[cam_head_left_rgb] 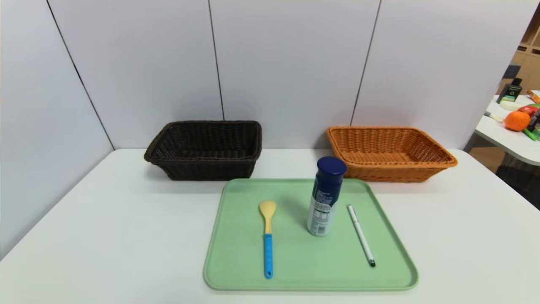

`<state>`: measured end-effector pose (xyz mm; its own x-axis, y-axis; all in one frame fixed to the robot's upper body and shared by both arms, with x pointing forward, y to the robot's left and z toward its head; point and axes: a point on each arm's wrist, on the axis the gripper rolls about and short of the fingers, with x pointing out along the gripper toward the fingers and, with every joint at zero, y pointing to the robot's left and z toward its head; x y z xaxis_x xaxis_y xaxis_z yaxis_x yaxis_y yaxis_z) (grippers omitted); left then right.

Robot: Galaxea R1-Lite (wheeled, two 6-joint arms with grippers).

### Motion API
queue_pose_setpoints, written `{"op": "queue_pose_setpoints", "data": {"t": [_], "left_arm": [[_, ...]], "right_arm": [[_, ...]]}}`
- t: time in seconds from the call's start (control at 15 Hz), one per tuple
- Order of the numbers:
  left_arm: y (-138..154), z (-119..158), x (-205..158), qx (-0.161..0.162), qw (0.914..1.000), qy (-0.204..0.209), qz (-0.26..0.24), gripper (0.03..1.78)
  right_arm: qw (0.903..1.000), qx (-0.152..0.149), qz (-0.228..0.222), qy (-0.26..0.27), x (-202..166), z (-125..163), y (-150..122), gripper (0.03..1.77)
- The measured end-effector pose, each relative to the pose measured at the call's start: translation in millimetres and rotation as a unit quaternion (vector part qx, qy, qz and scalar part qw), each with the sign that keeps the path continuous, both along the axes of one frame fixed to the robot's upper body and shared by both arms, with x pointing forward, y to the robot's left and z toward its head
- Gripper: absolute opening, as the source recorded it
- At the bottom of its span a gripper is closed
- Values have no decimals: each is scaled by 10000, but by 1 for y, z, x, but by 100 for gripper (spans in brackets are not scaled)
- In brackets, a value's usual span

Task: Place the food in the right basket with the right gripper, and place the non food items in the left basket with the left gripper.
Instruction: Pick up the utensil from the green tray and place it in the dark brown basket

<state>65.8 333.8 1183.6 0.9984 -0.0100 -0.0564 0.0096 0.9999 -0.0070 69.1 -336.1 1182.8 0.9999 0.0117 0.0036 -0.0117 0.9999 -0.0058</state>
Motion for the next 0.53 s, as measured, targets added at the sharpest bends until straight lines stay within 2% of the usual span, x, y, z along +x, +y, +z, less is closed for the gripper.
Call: {"op": "queue_pose_setpoints", "data": {"t": [0.53], "left_arm": [[0,0,0,14,10000,0,9,169]], "right_arm": [[10000,0,-1,0,0,0,0,170]]}}
